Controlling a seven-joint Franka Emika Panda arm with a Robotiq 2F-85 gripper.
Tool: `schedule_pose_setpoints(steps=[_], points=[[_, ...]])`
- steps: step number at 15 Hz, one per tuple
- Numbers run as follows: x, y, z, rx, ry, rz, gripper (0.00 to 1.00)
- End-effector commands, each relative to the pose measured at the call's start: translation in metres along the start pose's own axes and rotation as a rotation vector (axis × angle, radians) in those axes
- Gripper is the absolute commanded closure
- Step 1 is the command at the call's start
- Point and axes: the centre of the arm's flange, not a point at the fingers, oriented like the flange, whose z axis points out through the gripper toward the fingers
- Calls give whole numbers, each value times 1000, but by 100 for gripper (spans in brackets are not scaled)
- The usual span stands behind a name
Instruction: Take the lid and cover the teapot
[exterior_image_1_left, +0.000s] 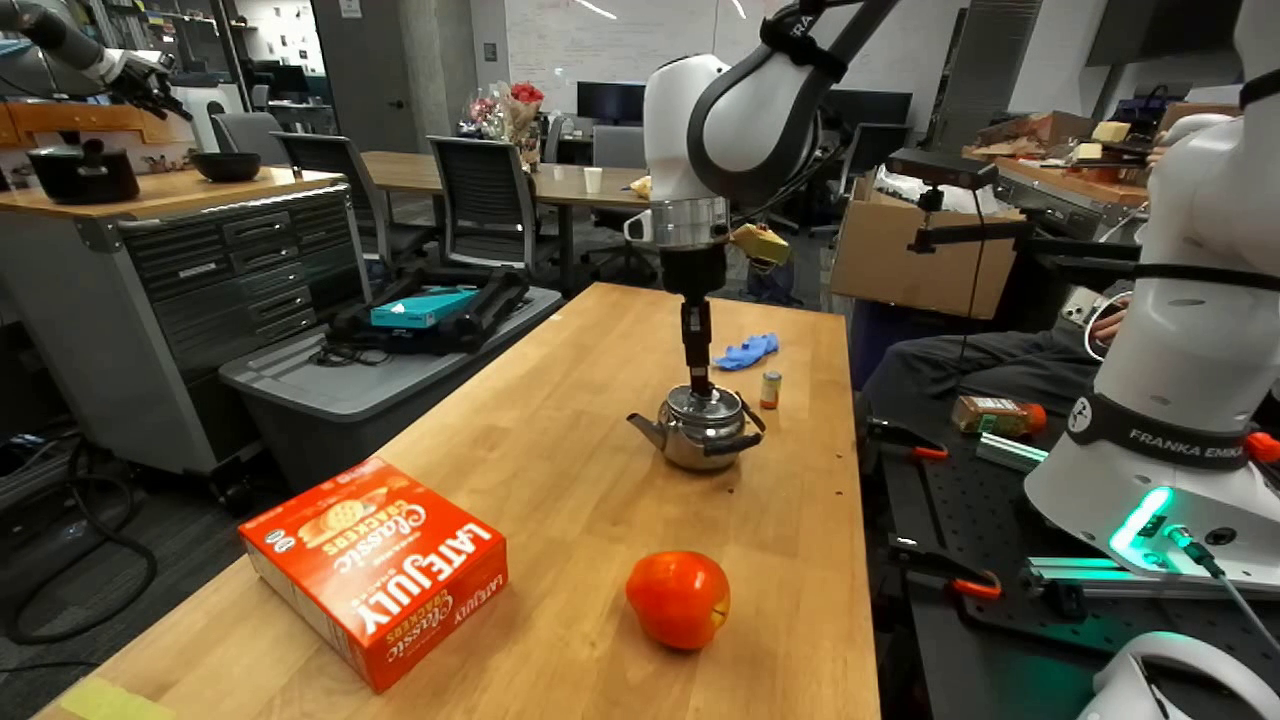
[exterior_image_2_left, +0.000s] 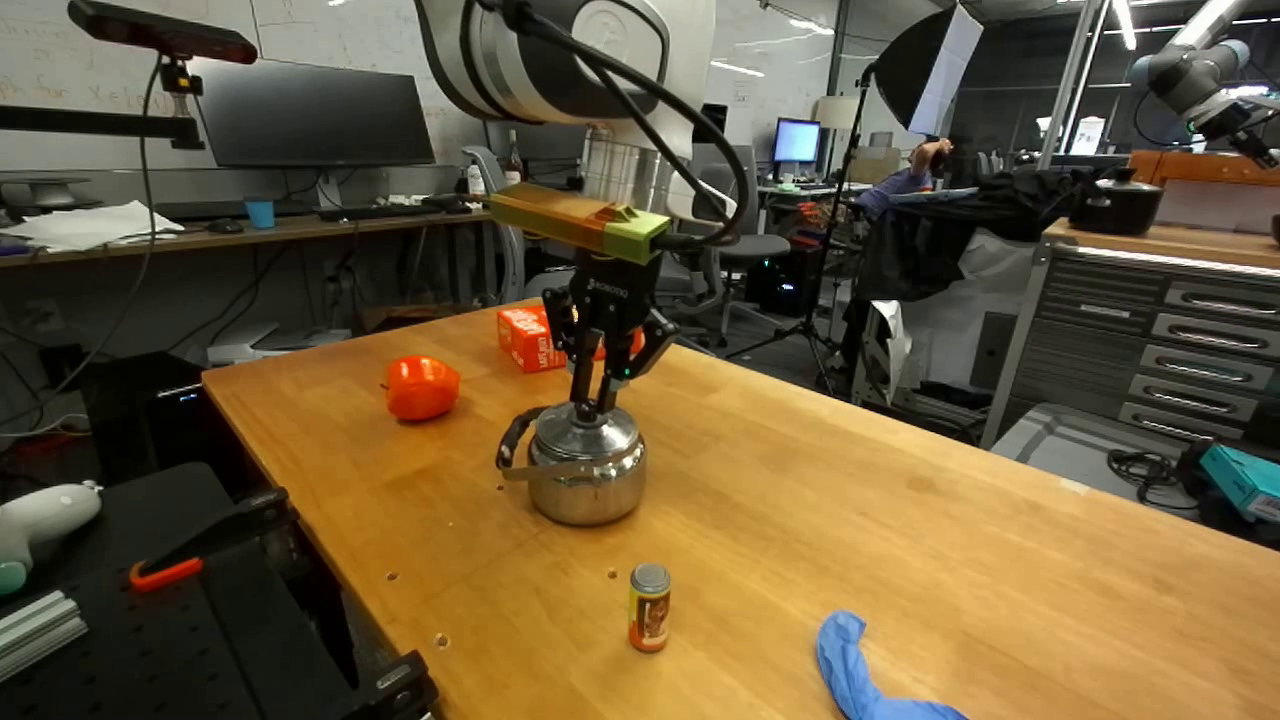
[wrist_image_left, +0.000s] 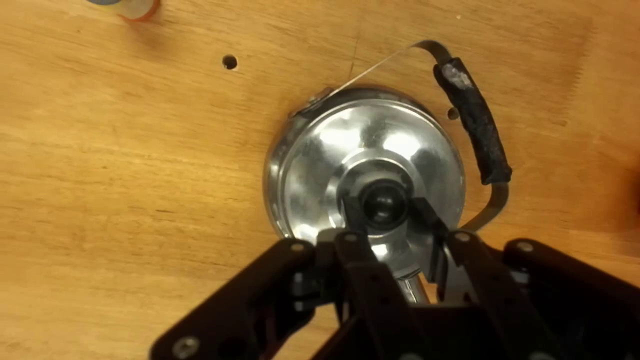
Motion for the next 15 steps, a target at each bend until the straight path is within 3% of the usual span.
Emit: schedule_pose_setpoints(steps=[1, 6, 8, 9, 10, 15], points=[[4, 6, 0, 2, -18, 5, 93], [3, 5, 2, -22, -13, 10, 93], [3, 5, 2, -31, -15, 8, 88], [2, 5, 1, -32, -15, 8, 63], [2, 5, -1, -29, -12, 11, 46], [-2, 6, -10, -20, 8, 20, 10]])
